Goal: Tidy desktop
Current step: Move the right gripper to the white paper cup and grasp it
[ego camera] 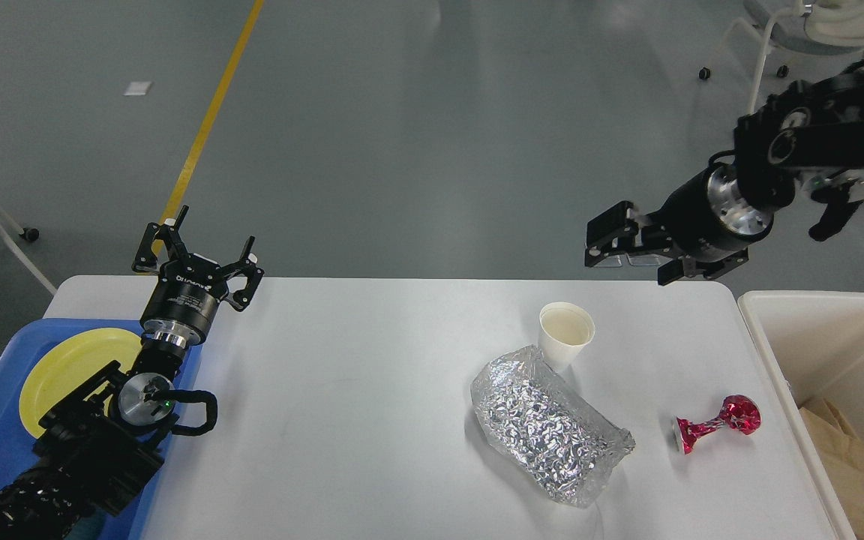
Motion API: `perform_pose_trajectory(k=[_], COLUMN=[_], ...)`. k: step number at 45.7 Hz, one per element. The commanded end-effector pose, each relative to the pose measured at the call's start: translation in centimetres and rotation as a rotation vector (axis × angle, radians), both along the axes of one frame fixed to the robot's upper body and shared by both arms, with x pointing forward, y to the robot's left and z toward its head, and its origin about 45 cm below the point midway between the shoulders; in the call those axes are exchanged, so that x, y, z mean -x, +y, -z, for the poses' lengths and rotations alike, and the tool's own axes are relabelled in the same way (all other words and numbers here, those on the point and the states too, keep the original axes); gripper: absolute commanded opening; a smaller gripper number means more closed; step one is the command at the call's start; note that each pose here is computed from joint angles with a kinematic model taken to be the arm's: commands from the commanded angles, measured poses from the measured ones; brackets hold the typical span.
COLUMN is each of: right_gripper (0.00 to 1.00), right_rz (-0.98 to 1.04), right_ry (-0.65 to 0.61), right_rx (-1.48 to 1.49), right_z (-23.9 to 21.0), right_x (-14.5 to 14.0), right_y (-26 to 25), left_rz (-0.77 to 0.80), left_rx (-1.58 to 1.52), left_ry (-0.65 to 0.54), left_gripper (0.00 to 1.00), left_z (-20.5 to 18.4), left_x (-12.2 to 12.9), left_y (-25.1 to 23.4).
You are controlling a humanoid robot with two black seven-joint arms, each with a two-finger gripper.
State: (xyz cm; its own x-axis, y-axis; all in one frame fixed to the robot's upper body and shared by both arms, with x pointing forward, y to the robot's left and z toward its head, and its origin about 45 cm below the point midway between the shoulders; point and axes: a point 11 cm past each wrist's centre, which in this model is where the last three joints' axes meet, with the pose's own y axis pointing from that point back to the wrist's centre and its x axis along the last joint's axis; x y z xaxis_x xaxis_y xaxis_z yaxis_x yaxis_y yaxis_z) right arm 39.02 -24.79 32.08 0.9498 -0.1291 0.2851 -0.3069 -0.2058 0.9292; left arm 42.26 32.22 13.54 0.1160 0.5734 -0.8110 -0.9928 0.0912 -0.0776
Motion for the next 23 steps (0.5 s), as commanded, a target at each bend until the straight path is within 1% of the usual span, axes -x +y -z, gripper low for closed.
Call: perform_pose_trajectory(k=[1,4,7,11,13,16,20,23], right_gripper=[1.0,1.0,1.0,1.0,1.0,1.0,1.0,1.0], right_rz=[-0.143,-0.171,-0.161,-0.093,-0.048,0.016,0.083,0.127], right_ry=[0.106,0.126,0.123,0.083,0.048,0.012,-0.005,0.003], right_rx=[0.038,0.049,0.06,0.064,0.07,0.079,0.065,0.039], right_z=[1.2,1.7,3.3,6.2,7.5,9.7,12.8,14.9], right_x=[3.2,3.7,3.2,0.6,-1.2,-3.1,-3.9,-3.7], right_y=[4.6,5.6,5.5,3.8,2.3,0.1,-1.8,-2.7], left_rz=[-0.001,0.0,-0.001,0.0,0.0,0.0,0.0,0.0], left_rx=[-0.001,0.0,-0.001,0.0,0.0,0.0,0.0,0.0], left_ry=[0.001,0.0,0.001,0.0,0.0,0.0,0.0,0.0], left_gripper=[0.97,0.97,0.97,0.97,0.97,0.97,0.97,0.97], left_z=[0.0,0.0,0.0,0.0,0.0,0.0,0.0,0.0], left_x=[0.0,0.0,0.0,0.0,0.0,0.0,0.0,0.0], left_y=[0.0,0.0,0.0,0.0,0.0,0.0,0.0,0.0])
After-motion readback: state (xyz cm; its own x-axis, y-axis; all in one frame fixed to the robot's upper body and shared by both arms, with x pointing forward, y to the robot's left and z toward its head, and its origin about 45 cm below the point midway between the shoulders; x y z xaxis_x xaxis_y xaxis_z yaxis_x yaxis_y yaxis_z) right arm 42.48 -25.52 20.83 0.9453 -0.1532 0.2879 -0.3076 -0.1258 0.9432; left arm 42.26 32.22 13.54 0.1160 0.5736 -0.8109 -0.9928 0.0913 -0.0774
